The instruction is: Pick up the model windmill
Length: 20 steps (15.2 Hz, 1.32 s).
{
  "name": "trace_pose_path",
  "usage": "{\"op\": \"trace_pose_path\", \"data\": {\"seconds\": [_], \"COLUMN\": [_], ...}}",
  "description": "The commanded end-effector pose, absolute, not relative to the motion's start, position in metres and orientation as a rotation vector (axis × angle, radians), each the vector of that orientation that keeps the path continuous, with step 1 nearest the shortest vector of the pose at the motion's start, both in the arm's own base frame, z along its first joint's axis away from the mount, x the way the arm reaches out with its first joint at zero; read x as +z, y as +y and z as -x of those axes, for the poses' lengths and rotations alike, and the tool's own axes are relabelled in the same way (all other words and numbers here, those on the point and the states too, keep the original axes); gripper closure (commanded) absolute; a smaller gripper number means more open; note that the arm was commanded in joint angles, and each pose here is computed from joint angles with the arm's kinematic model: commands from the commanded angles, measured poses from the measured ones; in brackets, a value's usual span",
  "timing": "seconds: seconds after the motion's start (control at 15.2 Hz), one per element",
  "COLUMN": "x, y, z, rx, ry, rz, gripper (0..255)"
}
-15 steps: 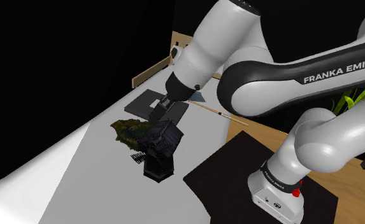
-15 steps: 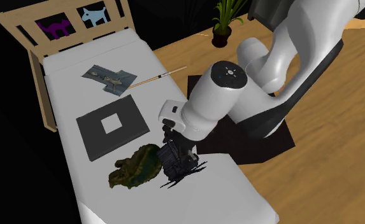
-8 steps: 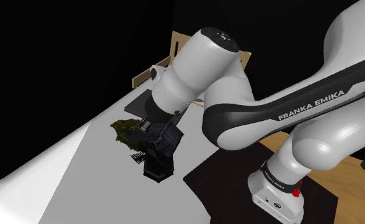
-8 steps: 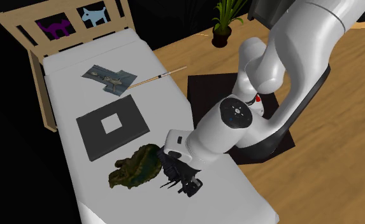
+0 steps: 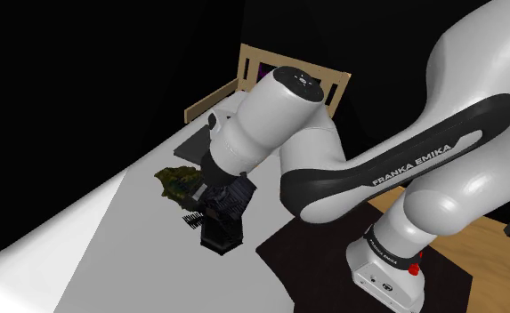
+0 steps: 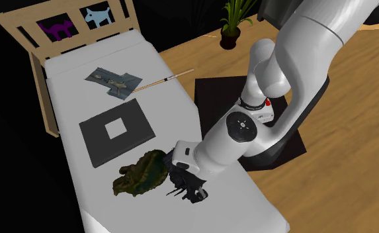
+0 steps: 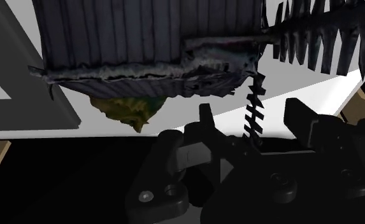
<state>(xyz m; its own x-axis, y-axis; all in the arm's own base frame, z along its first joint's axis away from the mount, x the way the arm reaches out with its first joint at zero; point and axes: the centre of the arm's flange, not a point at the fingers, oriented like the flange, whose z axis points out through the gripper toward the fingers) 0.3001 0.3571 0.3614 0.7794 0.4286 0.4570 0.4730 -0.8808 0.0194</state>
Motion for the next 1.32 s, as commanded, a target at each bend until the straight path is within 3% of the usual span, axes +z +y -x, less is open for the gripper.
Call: {"op": "trace_pose_path", "data": {"seconds": [0.0,0.53,1.25], "x": [0.360,0.360,0.418], "y": [0.358,0.357,0.357], "z": [-0.300,-0.300,-0.300], "rx": [-0.702,-0.702,-0.702], "ry": [-0.729,-0.730,-0.730], "rz": [2.871,2.872,2.872], "gripper": [255,255,255]}}
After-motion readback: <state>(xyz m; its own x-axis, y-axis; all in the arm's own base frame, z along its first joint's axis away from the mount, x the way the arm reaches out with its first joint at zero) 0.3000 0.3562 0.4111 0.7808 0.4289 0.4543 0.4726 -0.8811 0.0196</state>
